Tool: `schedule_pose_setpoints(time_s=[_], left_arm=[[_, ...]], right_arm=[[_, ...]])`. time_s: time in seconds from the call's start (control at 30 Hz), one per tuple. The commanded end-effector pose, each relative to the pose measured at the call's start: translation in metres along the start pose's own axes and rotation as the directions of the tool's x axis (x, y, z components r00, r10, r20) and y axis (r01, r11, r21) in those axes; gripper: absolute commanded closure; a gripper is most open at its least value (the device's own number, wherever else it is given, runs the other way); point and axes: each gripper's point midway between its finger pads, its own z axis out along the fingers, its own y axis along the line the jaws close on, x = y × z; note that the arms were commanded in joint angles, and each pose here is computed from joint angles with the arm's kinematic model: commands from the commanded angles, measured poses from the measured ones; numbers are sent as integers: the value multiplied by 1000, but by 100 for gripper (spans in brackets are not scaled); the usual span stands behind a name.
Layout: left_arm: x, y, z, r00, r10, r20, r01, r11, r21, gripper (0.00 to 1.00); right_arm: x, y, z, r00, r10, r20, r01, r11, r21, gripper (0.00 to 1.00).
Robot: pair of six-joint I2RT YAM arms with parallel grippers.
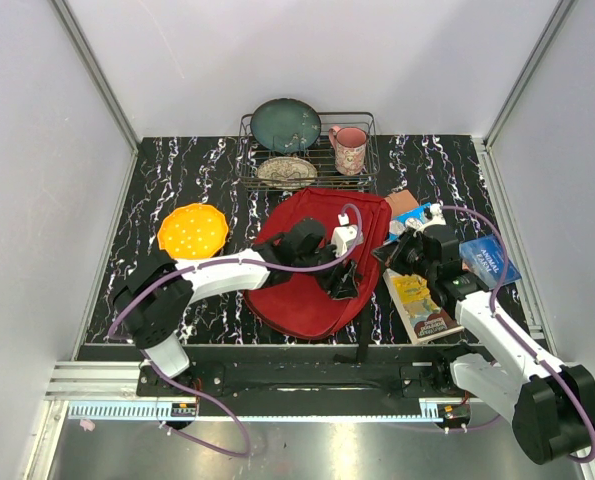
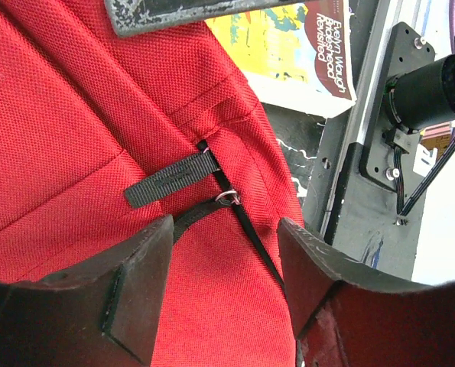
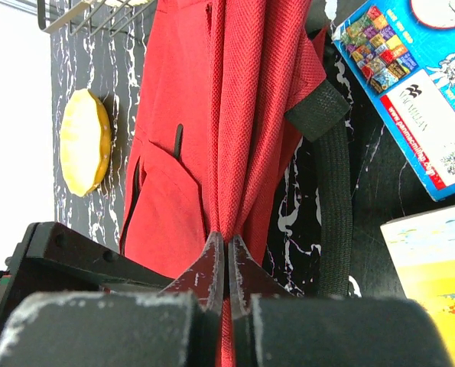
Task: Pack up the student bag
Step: Unzip the student bag at the center of the board.
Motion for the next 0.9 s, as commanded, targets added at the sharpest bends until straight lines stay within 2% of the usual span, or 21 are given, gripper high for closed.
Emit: schedule_pose_setpoints(time_s=[0.0, 0.17, 0.2, 0.27, 0.3, 0.33, 0.53, 0.57, 0.63, 0.73, 0.83, 0.87], left_arm=[[-23, -8, 4, 997, 38, 61, -40, 999, 35, 41], [-18, -5, 4, 998, 36, 46, -37, 999, 22, 43], [-18, -4, 4, 998, 36, 46, -37, 999, 14, 48], [-18, -2, 3, 998, 36, 47, -36, 999, 5, 50], [-18, -2, 3, 998, 35, 47, -35, 999, 1, 60], [-18, -1, 3, 998, 35, 47, -35, 999, -1, 62], [-21, 3, -2, 998, 37, 59, -35, 999, -41, 64], [-22, 4, -3, 997, 39, 61, -36, 998, -48, 66], [-22, 5, -3, 997, 39, 63, -36, 998, -54, 78], [-23, 7, -3, 997, 35, 62, -31, 998, -55, 86], [-25, 8, -2, 997, 31, 66, -27, 998, -60, 86], [-26, 8, -3, 997, 29, 72, -25, 998, -62, 78]], right_arm=[[-21, 36, -9, 999, -32, 40, 36, 994, -106, 100], [-19, 35, -10, 999, -32, 37, 36, 994, -105, 100], [-19, 35, -10, 999, -30, 37, 33, 994, -104, 100], [-20, 36, -11, 999, -30, 39, 34, 994, -107, 100], [-20, 36, -11, 999, -31, 39, 35, 993, -109, 100], [-21, 37, -11, 999, -31, 42, 36, 993, -111, 100], [-20, 38, -12, 999, -33, 37, 37, 993, -114, 100], [-20, 38, -12, 999, -33, 36, 37, 993, -114, 100], [-19, 38, -12, 999, -32, 35, 35, 993, -115, 100], [-17, 37, -13, 999, -32, 29, 35, 993, -115, 100], [-18, 39, -14, 999, -32, 31, 36, 992, -121, 100], [-18, 38, -14, 999, -34, 30, 37, 992, -120, 100]])
